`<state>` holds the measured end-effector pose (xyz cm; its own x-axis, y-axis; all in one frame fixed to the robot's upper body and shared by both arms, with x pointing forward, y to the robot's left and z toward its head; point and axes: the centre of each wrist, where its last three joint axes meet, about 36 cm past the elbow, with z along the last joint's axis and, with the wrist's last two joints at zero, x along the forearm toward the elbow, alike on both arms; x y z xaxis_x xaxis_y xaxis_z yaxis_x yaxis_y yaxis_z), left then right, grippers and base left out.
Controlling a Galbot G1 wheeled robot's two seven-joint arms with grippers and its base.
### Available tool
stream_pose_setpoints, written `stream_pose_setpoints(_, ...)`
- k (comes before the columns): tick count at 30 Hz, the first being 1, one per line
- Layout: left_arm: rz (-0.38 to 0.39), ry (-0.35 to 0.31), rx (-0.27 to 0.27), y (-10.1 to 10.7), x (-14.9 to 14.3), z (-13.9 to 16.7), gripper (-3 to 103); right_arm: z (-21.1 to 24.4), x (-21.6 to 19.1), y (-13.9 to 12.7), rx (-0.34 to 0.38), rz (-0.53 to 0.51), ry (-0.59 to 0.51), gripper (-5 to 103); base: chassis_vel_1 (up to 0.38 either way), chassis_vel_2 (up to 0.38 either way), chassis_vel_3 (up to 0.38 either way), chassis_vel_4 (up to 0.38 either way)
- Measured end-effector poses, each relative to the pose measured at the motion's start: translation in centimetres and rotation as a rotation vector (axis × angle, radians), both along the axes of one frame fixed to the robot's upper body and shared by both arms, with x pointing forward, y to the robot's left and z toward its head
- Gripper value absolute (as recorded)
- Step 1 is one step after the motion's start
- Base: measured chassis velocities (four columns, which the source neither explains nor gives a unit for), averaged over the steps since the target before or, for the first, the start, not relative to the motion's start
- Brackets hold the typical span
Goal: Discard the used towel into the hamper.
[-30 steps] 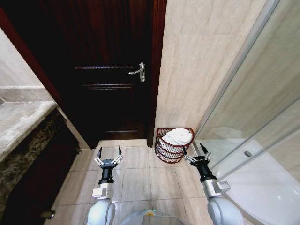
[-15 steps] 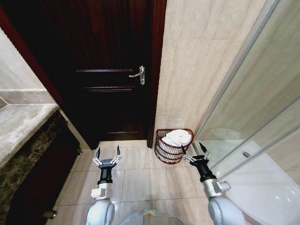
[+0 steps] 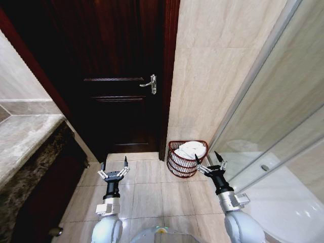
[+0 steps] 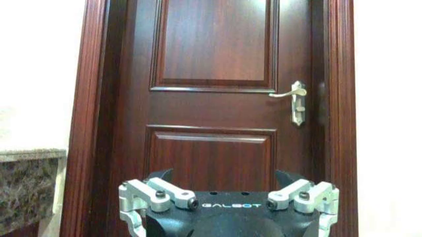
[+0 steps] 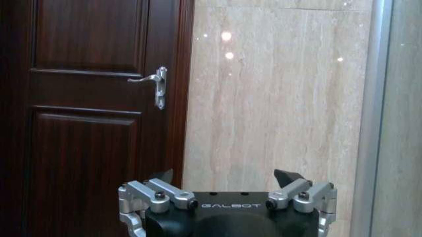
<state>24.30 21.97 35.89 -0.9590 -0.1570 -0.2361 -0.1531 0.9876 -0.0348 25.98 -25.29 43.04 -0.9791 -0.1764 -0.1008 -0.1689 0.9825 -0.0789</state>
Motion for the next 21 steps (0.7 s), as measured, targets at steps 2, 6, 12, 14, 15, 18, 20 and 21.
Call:
stream_pose_setpoints(2,0.001,0.000,0.000,-0.02,0.02,0.00,100,0.09,-0.11,0.01,-0.001,0.001,0.000,100,0.000,0.000,0.000,0.000)
stream_pose_setpoints(6,0.000,0.001,-0.003,-0.15,-0.01,-0.01,100,0.13,-0.10,-0.04,-0.002,0.001,-0.002,100,0.000,0.000,0.000,0.000)
stream_pose_setpoints(12,0.003,0.002,-0.006,-0.24,0.00,0.01,100,0.11,0.01,-0.13,-0.002,-0.001,-0.005,100,0.000,0.000,0.000,0.000)
stream_pose_setpoints(14,0.004,0.002,-0.006,-0.24,0.00,0.01,100,0.06,0.02,-0.14,-0.001,-0.001,-0.004,100,0.000,0.000,0.000,0.000)
stream_pose_setpoints(15,0.007,0.002,-0.006,-0.24,-0.01,0.00,100,-0.01,0.02,-0.14,0.000,-0.002,-0.003,100,0.000,0.000,0.000,0.000)
stream_pose_setpoints(18,0.011,0.003,-0.006,-0.24,-0.03,-0.03,100,-0.09,0.02,-0.16,0.001,-0.002,-0.001,100,0.000,0.000,0.000,0.000)
stream_pose_setpoints(20,0.011,0.004,0.000,-0.21,-0.03,-0.13,100,-0.08,-0.01,-0.15,0.001,-0.002,-0.002,100,0.000,0.000,0.000,0.000)
stream_pose_setpoints(21,0.011,0.004,0.000,-0.21,-0.03,-0.13,100,-0.08,-0.01,-0.15,0.001,-0.002,-0.002,100,0.000,0.000,0.000,0.000)
